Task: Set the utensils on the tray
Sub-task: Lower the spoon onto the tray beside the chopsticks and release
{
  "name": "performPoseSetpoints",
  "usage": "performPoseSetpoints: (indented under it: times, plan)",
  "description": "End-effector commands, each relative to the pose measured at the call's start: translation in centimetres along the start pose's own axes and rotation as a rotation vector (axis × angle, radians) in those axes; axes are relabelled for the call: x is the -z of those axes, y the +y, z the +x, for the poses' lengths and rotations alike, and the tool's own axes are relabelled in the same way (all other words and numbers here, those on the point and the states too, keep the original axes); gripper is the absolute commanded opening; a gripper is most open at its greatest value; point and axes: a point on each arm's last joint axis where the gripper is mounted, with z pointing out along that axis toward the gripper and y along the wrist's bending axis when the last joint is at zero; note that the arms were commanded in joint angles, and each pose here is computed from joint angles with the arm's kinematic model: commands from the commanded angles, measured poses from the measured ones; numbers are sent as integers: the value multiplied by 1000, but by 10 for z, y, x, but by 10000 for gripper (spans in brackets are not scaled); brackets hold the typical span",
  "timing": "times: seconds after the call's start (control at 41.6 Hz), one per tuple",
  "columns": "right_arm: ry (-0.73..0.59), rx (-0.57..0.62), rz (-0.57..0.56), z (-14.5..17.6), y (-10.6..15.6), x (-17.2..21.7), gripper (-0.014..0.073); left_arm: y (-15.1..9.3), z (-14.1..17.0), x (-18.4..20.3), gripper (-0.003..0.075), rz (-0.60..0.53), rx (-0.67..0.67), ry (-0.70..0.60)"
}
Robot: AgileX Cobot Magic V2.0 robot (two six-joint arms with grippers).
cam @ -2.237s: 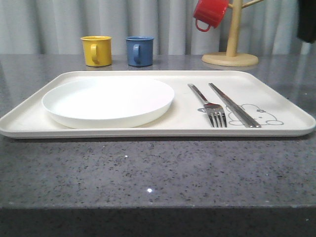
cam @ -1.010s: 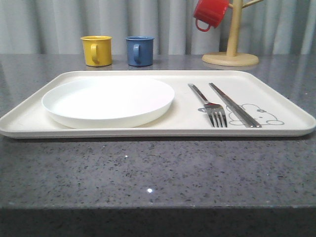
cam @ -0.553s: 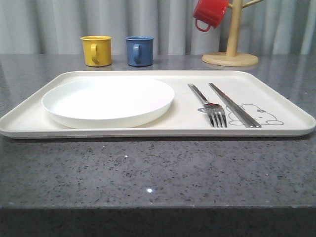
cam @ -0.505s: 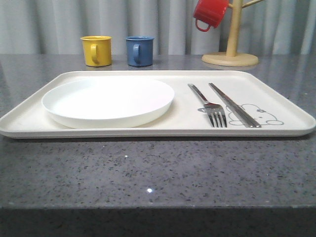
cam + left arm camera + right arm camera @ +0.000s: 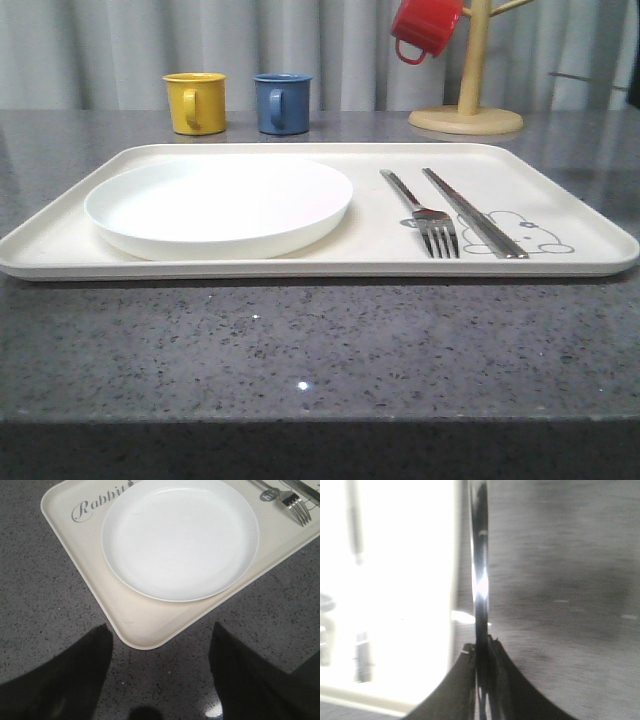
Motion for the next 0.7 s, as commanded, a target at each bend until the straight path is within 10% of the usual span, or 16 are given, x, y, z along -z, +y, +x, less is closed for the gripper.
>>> performPoseSetpoints:
  times: [0.0, 0.433, 0.674]
  plan:
    - [-59, 60, -75, -2, 27, 12, 13, -1, -12, 7, 428, 7, 9, -98]
    - [51, -78, -99, -22, 37, -57, 23, -1, -12, 7, 428, 7, 9, -98]
    - [26, -88, -50, -25, 33, -60, 260, -1, -12, 7, 428, 7, 9, -98]
